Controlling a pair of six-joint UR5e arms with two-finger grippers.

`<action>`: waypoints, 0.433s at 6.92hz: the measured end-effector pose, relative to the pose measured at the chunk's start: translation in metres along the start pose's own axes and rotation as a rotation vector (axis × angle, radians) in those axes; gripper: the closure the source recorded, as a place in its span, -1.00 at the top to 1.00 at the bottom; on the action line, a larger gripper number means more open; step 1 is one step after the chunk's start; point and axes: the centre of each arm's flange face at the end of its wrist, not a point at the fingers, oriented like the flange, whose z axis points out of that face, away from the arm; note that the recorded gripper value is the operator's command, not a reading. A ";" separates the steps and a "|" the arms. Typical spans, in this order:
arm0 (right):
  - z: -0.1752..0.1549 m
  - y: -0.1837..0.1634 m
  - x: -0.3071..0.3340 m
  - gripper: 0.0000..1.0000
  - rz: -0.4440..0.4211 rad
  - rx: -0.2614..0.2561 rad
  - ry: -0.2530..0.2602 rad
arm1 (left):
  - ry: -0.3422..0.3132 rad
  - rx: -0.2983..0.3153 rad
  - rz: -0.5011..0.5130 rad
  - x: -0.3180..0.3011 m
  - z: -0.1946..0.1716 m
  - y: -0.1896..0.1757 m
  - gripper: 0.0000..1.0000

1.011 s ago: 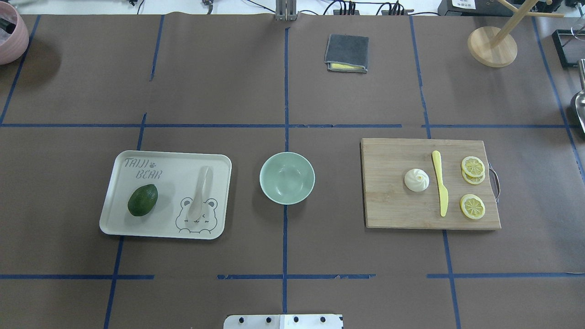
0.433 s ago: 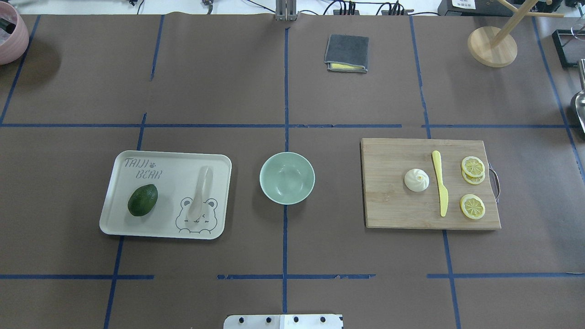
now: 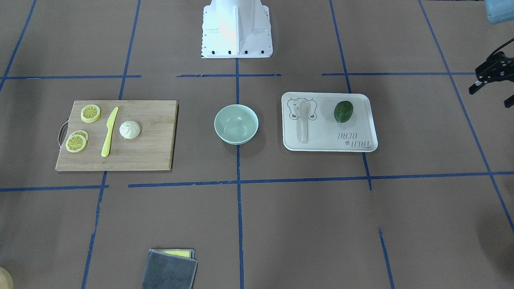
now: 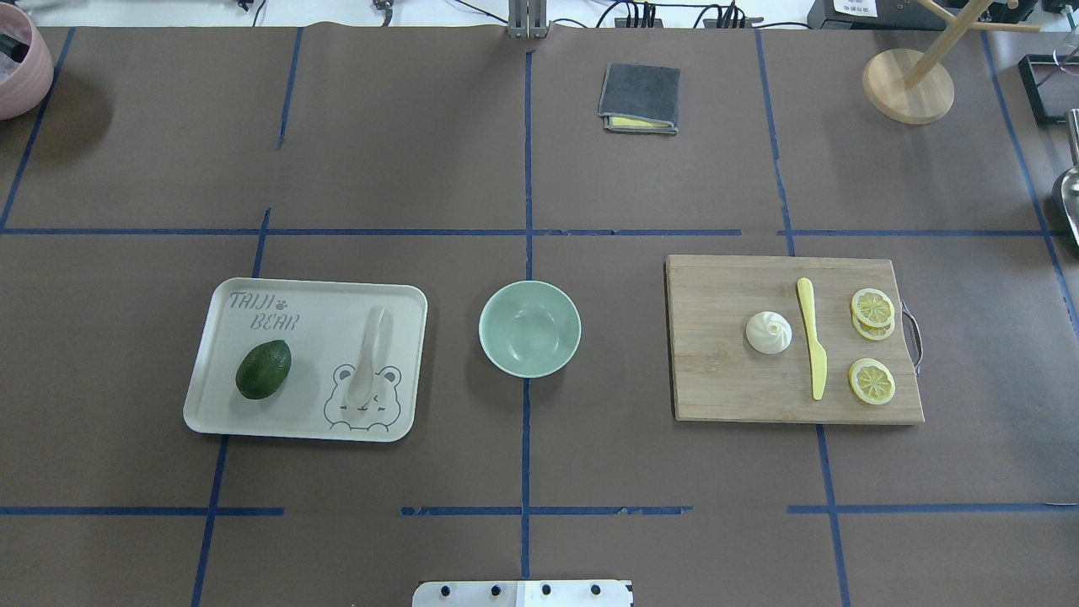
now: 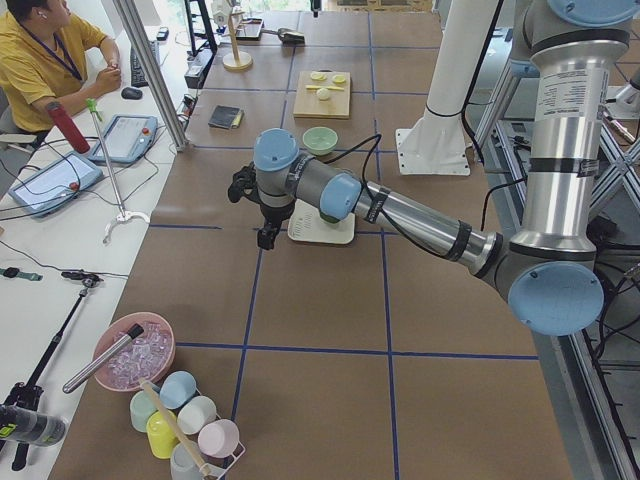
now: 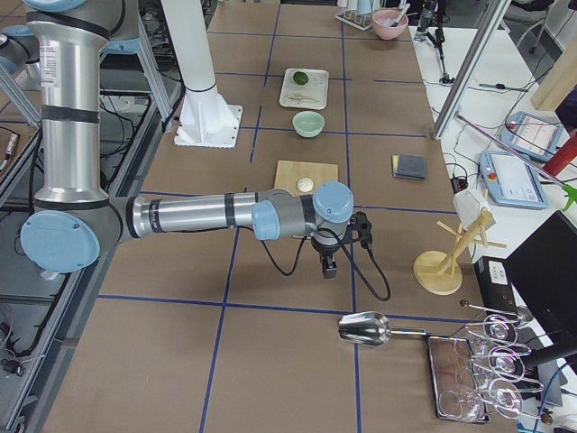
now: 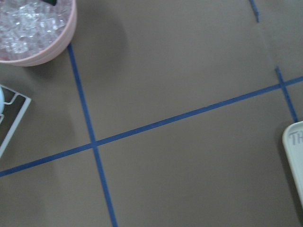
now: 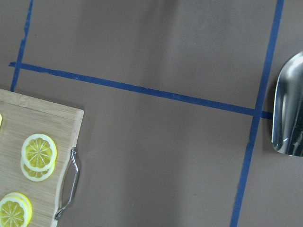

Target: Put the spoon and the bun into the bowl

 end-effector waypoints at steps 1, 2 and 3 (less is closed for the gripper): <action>0.003 -0.002 -0.011 1.00 -0.025 0.015 -0.015 | 0.058 0.019 0.008 0.034 0.032 -0.008 0.97; 0.008 -0.004 -0.018 1.00 -0.018 0.016 -0.024 | 0.103 0.022 -0.028 0.084 0.070 -0.023 0.96; 0.013 -0.004 -0.023 1.00 0.002 0.009 -0.028 | 0.105 0.027 -0.073 0.145 0.110 -0.044 0.95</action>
